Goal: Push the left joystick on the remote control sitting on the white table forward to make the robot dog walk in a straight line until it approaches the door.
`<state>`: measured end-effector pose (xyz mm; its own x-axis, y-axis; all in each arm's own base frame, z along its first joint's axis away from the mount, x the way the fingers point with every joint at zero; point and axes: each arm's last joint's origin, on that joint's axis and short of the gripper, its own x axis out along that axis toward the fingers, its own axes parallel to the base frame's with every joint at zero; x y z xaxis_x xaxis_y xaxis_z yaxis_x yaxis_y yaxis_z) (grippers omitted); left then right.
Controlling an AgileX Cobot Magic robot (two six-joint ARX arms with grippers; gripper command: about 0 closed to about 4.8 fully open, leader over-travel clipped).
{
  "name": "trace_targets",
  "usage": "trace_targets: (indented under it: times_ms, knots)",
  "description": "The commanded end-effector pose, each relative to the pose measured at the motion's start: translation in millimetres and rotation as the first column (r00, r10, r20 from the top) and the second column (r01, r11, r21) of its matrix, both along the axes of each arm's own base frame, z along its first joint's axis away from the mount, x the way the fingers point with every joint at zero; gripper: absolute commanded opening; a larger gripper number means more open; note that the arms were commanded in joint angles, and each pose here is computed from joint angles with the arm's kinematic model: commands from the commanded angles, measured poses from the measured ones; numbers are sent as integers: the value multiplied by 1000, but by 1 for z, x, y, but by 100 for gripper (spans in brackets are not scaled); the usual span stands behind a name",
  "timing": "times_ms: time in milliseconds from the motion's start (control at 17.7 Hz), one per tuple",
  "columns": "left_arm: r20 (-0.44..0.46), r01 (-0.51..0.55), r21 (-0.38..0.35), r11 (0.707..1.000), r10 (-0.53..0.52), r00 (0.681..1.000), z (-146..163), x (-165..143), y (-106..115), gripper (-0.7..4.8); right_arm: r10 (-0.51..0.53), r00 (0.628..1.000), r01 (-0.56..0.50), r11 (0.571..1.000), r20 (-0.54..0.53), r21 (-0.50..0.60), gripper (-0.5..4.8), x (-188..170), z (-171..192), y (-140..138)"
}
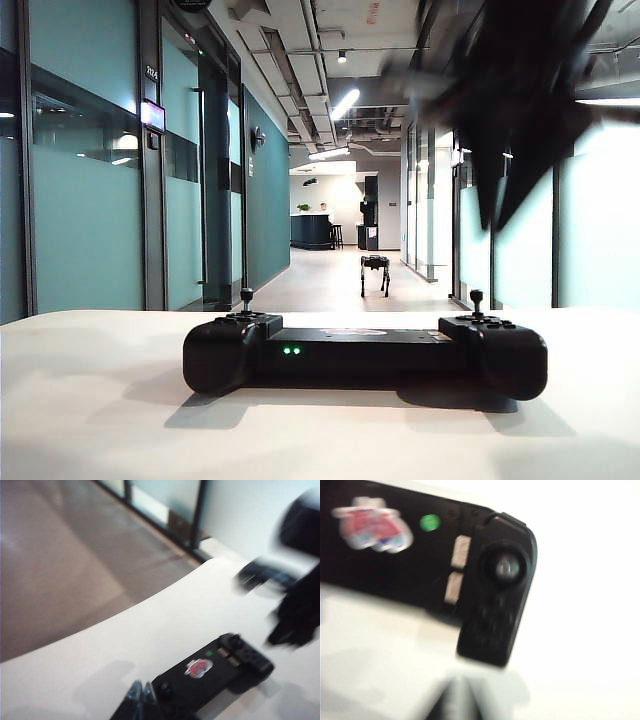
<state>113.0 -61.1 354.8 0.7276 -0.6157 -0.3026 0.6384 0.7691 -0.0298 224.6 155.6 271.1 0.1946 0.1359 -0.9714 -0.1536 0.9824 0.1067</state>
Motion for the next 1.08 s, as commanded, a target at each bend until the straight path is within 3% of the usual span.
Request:
trace_targets:
  times_ms: [57, 226, 340, 396, 509, 566, 849, 1075]
  knots:
    - [10, -46, -27, 999, 46, 999, -9, -12, 7, -5, 31, 988, -35, 999, 151, 19, -2, -13, 28, -10]
    - [42, -81, -40, 996, 83, 996, -29, -27, 15, -5, 59, 916, -80, 996, 396, 37, -2, -27, 63, -23]
    - [83, -111, -56, 992, 116, 990, -42, -33, 19, -5, 40, 837, -64, 998, 545, 25, -1, -34, 80, -31]
    - [102, -120, -65, 991, 126, 987, -50, -37, 21, -5, 28, 781, -56, 998, 624, 26, -1, -38, 88, -35]
    - [131, -118, -83, 990, 128, 983, -63, -42, 23, -5, 9, 694, -58, 997, 720, 43, -1, -44, 94, -40]
    - [142, -117, -90, 989, 129, 982, -69, -43, 24, -5, -4, 675, -57, 997, 738, 58, -1, -46, 95, -41]
    - [185, -146, -114, 983, 165, 969, -94, -44, 25, -5, -6, 674, -56, 997, 739, 60, -1, -46, 96, -42]
    - [242, -120, -184, 976, 164, 956, -104, -39, 22, -5, -7, 674, -54, 997, 739, 58, -1, -46, 95, -42]
